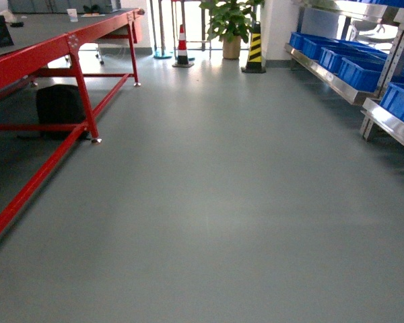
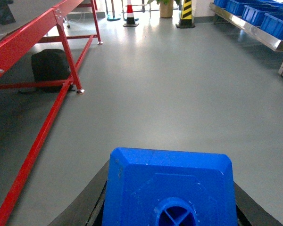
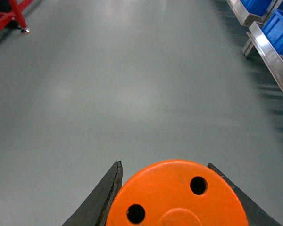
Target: Sort blue parts and orange caps into right shelf containers
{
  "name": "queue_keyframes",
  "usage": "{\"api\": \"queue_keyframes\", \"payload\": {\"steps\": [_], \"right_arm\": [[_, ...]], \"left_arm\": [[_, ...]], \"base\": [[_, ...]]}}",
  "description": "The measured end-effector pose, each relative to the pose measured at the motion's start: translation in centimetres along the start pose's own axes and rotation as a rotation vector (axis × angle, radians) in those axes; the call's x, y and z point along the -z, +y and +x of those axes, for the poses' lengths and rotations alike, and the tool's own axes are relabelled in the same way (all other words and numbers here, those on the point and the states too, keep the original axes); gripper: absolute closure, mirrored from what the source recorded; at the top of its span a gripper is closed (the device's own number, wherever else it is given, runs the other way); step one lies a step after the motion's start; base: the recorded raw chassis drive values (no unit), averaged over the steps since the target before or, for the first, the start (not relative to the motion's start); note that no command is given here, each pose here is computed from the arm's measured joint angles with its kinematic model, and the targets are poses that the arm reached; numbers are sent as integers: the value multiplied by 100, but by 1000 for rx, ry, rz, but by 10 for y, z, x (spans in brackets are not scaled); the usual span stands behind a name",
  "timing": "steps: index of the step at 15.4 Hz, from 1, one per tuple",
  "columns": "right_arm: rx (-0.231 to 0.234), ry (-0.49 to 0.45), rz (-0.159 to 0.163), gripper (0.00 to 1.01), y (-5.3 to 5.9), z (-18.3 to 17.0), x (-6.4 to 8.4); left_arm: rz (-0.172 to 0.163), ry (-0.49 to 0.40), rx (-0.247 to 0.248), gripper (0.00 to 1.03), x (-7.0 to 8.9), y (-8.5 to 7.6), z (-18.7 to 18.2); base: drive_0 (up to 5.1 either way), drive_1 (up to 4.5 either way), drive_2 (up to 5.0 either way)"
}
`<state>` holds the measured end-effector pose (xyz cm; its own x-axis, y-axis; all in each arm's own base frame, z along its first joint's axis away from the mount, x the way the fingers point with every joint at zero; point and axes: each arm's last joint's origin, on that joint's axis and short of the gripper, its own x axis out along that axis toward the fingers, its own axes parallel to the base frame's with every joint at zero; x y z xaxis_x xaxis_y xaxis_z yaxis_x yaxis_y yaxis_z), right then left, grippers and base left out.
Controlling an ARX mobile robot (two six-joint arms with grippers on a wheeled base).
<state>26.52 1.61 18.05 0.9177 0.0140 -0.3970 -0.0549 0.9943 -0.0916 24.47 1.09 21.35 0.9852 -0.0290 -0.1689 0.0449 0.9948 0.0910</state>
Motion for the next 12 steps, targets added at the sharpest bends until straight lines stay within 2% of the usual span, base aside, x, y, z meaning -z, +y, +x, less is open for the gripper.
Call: {"api": "queue_keyframes", "payload": {"steps": [12], "right_arm": [[-1, -6, 0, 58, 0, 0, -1]], "left_arm": [[0, -2, -1, 58, 0, 0, 0]], "base": [[-18, 415, -451]]}}
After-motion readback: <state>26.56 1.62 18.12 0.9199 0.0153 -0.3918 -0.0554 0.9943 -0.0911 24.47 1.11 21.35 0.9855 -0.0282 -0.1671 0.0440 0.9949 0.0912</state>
